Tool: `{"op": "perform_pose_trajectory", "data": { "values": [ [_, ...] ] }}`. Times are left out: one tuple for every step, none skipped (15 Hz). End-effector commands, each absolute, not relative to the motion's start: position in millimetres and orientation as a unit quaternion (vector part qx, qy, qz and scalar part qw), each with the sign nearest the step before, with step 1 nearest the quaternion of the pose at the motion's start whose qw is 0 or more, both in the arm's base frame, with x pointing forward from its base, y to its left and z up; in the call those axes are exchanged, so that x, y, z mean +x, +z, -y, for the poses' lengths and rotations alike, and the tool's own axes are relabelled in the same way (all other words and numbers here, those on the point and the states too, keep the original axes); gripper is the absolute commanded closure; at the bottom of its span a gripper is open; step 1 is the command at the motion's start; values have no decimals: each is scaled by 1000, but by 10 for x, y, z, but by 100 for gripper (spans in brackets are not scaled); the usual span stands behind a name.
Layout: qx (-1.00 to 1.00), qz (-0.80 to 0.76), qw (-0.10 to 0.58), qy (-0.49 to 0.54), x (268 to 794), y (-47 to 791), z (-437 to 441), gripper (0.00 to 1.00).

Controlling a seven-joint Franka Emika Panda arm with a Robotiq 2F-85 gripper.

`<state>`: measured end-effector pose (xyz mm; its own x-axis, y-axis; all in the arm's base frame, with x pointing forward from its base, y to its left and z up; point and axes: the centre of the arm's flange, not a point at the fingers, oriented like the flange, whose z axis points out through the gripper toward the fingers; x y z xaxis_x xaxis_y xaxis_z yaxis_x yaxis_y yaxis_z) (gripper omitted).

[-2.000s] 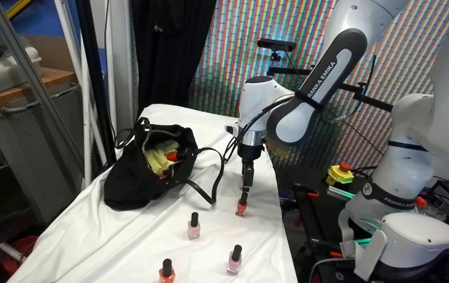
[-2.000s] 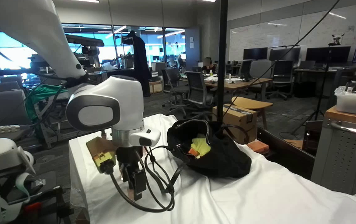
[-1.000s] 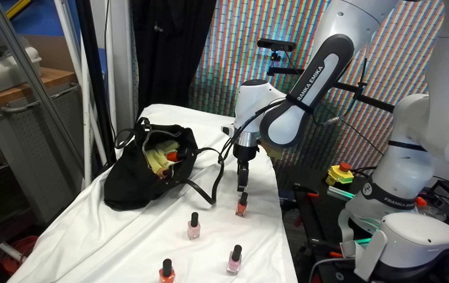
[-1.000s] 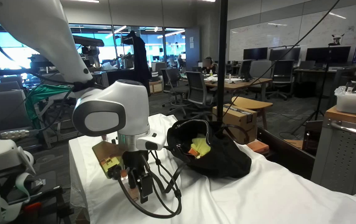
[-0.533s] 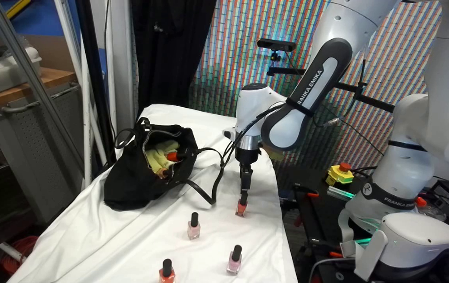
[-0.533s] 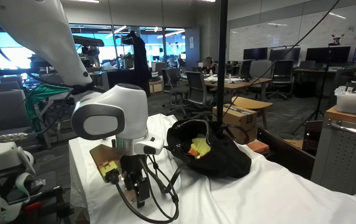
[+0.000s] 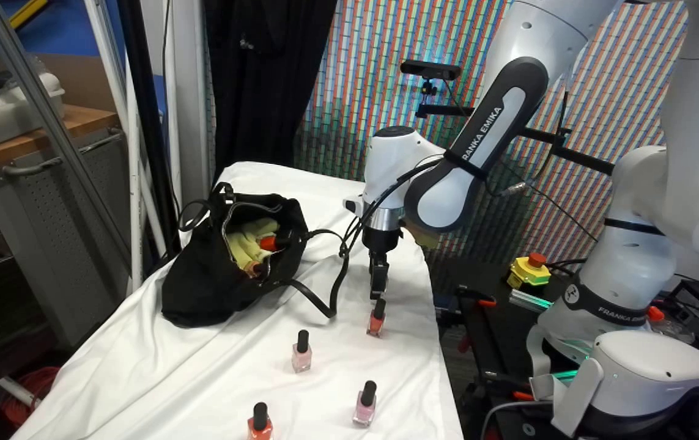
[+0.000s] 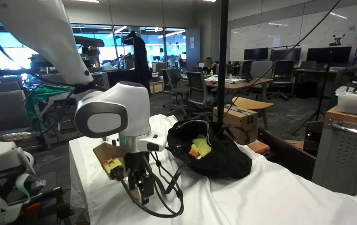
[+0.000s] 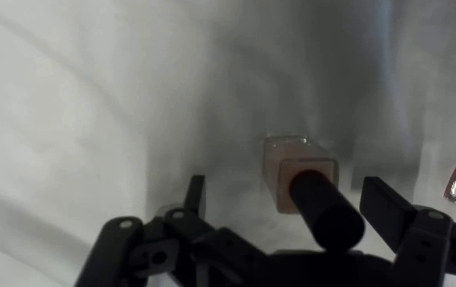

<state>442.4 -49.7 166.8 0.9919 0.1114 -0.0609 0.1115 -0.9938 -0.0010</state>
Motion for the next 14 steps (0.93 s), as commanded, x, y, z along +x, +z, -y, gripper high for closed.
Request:
{"op": "perform_pose_trajectory", "data": {
  "values": [
    [998, -55, 15, -11, 4572, 1876, 455, 0],
    [998, -53, 18, -11, 4584, 1925, 444, 0],
    [998, -55, 21, -8, 4594, 1955, 438, 0],
    [998, -54, 24, -10, 4588, 1981, 425, 0],
    [998, -52, 28, -12, 4581, 2001, 416, 0],
    [998, -52, 32, -14, 4562, 2019, 411, 0],
    [998, -49, 33, -17, 4545, 2039, 405, 0],
    [998, -46, 35, -20, 4527, 2062, 400, 0],
    [998, -45, 37, -22, 4514, 2078, 395, 0],
    [998, -44, 39, -23, 4499, 2094, 384, 0],
    [998, -44, 39, -24, 4491, 2110, 379, 0],
    [998, -43, 39, -25, 4481, 2109, 371, 0],
    [998, -41, 39, -27, 4471, 2105, 368, 0],
    [998, -40, 39, -28, 4457, 2100, 365, 0]
  ]
}}
